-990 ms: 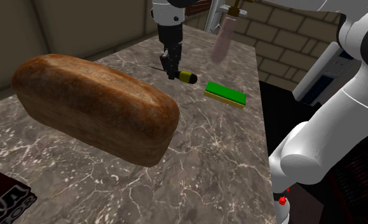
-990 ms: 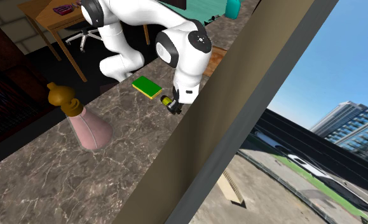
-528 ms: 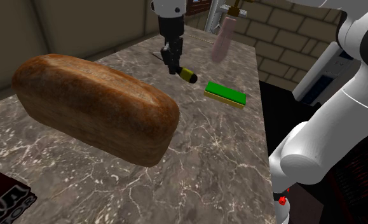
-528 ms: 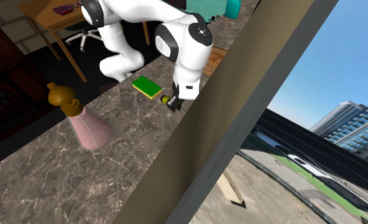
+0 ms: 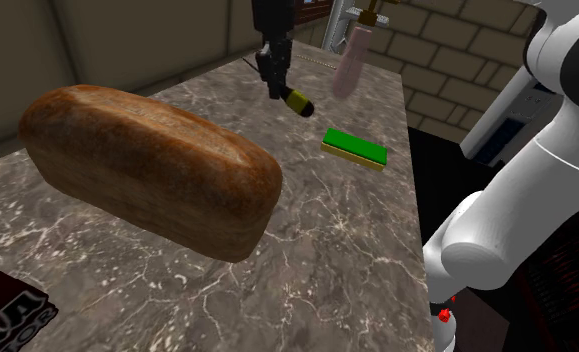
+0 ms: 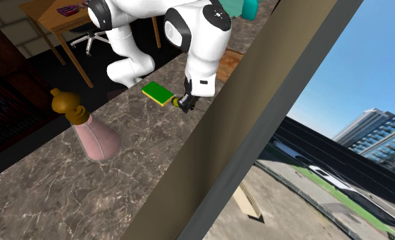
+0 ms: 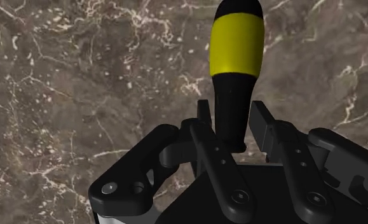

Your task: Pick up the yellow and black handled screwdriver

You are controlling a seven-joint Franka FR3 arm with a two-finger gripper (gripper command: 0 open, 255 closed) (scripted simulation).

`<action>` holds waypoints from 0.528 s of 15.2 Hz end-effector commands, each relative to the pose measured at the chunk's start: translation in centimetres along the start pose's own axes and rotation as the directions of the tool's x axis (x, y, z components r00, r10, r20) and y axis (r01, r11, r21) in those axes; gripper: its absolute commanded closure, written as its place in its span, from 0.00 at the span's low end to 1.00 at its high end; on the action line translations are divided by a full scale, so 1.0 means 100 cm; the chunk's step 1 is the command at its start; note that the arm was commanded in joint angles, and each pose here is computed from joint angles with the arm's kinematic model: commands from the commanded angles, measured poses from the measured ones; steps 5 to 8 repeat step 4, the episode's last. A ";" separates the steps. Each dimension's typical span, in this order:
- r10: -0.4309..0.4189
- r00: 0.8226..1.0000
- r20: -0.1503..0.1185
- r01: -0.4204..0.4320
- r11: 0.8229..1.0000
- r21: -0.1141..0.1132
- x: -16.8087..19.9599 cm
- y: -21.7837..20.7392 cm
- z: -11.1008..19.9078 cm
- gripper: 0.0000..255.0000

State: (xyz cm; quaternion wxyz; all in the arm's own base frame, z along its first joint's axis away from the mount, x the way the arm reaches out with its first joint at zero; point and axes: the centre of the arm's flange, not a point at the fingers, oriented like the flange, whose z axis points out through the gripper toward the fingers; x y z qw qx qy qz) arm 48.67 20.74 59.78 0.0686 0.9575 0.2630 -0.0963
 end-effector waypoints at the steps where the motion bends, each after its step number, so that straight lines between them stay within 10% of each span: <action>1: 0.000 1.000 0.000 0.000 1.000 0.000 -0.003 0.001 -0.010 1.00; 8: 0.000 1.000 0.000 0.000 1.000 0.000 -0.004 0.002 -0.016 1.00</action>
